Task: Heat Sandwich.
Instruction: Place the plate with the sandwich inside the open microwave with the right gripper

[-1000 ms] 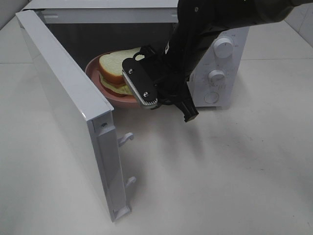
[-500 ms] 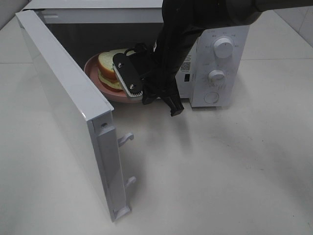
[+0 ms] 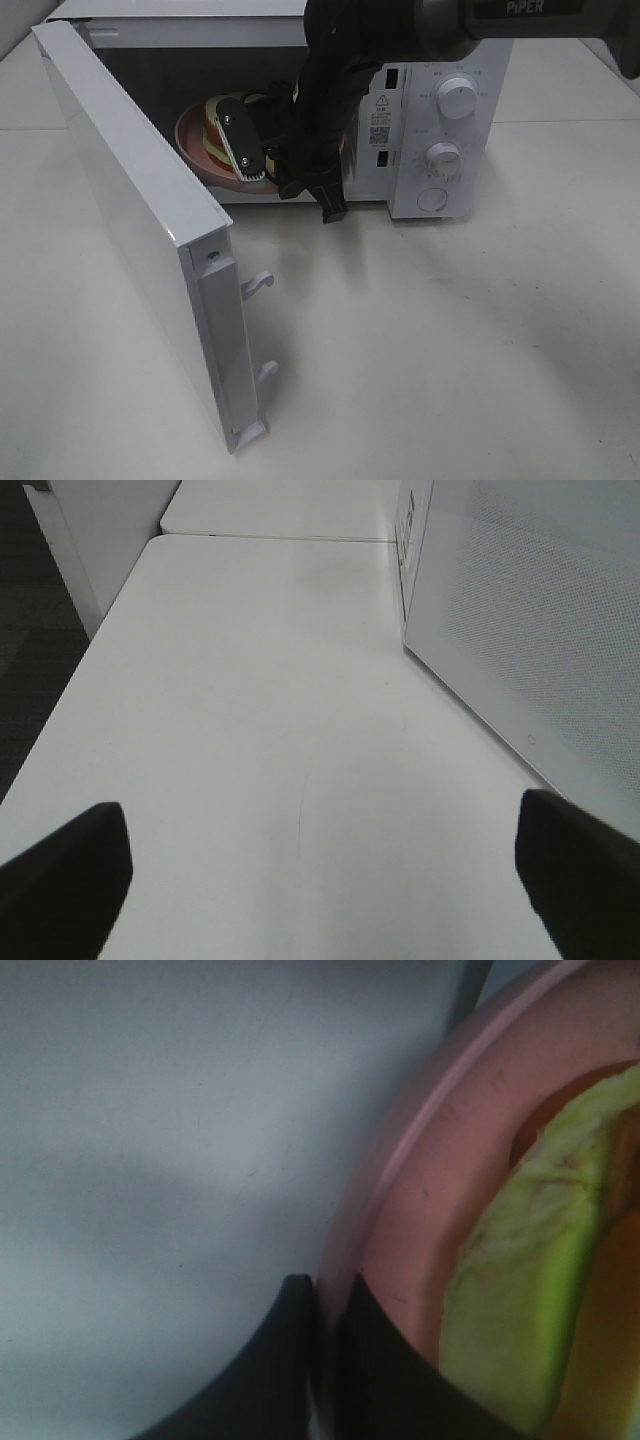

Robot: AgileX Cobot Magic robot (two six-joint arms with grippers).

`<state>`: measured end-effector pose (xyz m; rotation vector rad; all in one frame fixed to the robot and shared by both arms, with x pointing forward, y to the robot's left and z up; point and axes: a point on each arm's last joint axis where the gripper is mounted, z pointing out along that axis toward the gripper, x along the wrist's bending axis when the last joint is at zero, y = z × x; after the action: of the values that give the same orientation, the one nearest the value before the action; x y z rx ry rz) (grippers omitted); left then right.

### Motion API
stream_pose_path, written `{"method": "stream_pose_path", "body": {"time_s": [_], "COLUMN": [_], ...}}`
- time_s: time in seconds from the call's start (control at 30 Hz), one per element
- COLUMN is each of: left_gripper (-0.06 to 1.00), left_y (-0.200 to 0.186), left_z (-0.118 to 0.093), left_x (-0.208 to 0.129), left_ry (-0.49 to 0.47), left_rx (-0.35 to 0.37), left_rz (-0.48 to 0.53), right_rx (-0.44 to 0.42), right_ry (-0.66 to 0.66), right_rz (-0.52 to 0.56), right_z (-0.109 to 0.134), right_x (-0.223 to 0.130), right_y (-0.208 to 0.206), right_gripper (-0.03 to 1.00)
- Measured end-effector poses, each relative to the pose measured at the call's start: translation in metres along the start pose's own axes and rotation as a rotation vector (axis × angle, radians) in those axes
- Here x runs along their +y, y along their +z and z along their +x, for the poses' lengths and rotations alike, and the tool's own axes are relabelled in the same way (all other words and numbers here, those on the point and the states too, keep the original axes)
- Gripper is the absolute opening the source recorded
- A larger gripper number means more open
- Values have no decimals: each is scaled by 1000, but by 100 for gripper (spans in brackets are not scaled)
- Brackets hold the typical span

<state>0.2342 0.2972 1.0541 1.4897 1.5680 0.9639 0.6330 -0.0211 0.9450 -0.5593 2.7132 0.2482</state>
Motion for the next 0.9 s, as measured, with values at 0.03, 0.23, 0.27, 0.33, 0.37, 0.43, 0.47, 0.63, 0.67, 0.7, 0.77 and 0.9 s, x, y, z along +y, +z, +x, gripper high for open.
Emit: {"method": "stream_pose_path", "body": {"time_s": [0.03,0.23,0.27,0.33,0.37,0.43,0.47,0.63,0.67,0.7,0.77,0.9], "left_gripper": [97,97,97,97,97,97,97,97,97,97,97,97], "left_y": [0,0,0,0,0,0,0,0,0,0,0,0], "left_z": [0,0,0,0,0,0,0,0,0,0,0,0], "left_x": [0,0,0,0,0,0,0,0,0,0,0,0], "left_ry": [0,0,0,0,0,0,0,0,0,0,0,0], "left_rx": [0,0,0,0,0,0,0,0,0,0,0,0], "left_rz": [0,0,0,0,0,0,0,0,0,0,0,0], "right_rx": [-1,-18,-26,-39,-39,-44,-42,-35,-35,-41,-44,-52], "right_ry": [2,24,35,36,36,42,44,69,69,74,80,99], "right_rz": [0,7,9,11,11,10,10,11,11,11,13,13], "right_z": [-1,-11,-15,-19,-19,-21,-22,-22,-22,-23,-24,-25], "right_x": [0,1,2,2,2,2,2,-3,-3,-5,-8,-9], "right_y": [1,4,6,7,7,11,12,19,19,20,20,19], "right_gripper": [5,5,5,5,5,5,5,6,6,6,6,8]}}
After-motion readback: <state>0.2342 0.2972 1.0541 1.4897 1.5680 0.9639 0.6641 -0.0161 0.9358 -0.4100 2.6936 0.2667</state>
